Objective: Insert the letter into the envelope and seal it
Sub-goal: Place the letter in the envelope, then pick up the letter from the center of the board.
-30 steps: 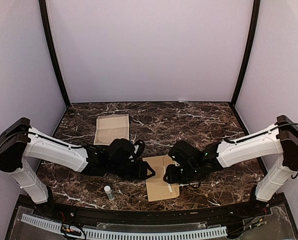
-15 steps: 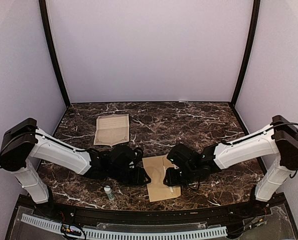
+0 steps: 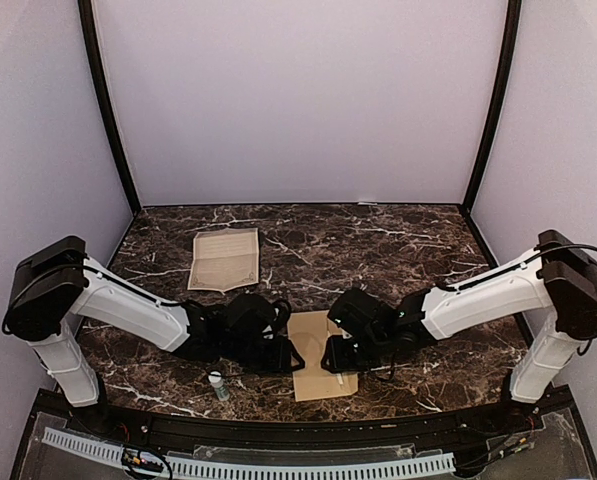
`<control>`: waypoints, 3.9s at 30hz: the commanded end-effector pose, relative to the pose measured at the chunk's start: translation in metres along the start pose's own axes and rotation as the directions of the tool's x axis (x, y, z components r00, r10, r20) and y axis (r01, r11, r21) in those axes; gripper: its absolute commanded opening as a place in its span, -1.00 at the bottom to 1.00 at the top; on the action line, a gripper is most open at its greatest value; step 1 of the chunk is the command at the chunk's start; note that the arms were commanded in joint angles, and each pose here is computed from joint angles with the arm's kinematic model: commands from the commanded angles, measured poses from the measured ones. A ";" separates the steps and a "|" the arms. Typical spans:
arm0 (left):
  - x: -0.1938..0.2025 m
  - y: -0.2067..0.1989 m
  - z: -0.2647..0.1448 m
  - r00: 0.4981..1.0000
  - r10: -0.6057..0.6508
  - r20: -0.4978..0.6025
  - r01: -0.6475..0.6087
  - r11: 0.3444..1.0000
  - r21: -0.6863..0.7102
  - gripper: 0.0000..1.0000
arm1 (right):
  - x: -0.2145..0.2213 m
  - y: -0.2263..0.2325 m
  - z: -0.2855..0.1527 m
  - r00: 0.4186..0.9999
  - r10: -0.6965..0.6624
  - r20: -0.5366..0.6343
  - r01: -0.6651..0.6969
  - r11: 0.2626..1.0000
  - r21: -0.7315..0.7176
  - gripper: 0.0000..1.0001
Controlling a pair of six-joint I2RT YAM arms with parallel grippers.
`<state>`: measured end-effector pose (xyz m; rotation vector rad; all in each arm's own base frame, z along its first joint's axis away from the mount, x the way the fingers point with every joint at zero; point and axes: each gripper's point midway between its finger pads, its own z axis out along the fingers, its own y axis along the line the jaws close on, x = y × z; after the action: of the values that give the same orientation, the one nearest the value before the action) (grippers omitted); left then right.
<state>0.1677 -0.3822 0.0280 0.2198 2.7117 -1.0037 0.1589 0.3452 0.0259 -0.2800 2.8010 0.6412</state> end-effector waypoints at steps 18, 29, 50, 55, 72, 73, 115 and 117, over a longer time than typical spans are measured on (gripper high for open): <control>-0.049 0.021 -0.084 0.984 0.000 0.180 0.040 0.975 -0.218 0.37 | -0.050 0.028 -0.076 0.971 -0.071 0.229 0.098 0.989 -0.108 0.25; -0.115 0.051 -0.134 0.888 -0.259 0.380 0.307 0.949 -0.072 0.53 | -0.083 -0.014 -0.124 0.938 -0.085 0.335 0.136 0.982 -0.133 0.46; -0.153 0.189 -0.152 0.633 -0.494 0.596 0.634 0.772 -0.033 0.42 | -0.086 -0.040 -0.131 0.942 -0.024 0.334 0.099 0.973 -0.209 0.48; -0.167 0.201 -0.160 0.625 -0.474 0.620 0.616 0.787 -0.020 0.35 | -0.086 -0.045 -0.131 0.940 -0.002 0.340 0.076 0.975 -0.207 0.48; -0.196 0.237 -0.138 0.629 -0.508 0.588 0.630 0.777 -0.003 0.00 | -0.097 -0.046 -0.134 0.939 0.007 0.343 0.060 0.981 -0.182 0.48; -0.198 0.239 -0.138 0.621 -0.512 0.593 0.631 0.775 0.007 -0.03 | -0.098 -0.047 -0.133 0.940 0.008 0.341 0.057 0.982 -0.182 0.48; -0.213 0.080 -0.231 0.884 -0.046 0.466 0.015 0.997 0.070 -1.00 | -0.131 0.002 -0.200 0.857 -0.012 0.515 0.213 0.919 -0.332 0.78; -0.200 0.041 -0.242 0.899 0.045 0.435 -0.098 0.990 0.101 -1.00 | -0.131 0.015 -0.207 0.852 -0.034 0.523 0.262 0.891 -0.370 0.80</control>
<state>0.3743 -0.1647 0.1926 -0.2555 2.2116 -0.9361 0.2395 0.2665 0.2208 -0.2587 2.2233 0.9942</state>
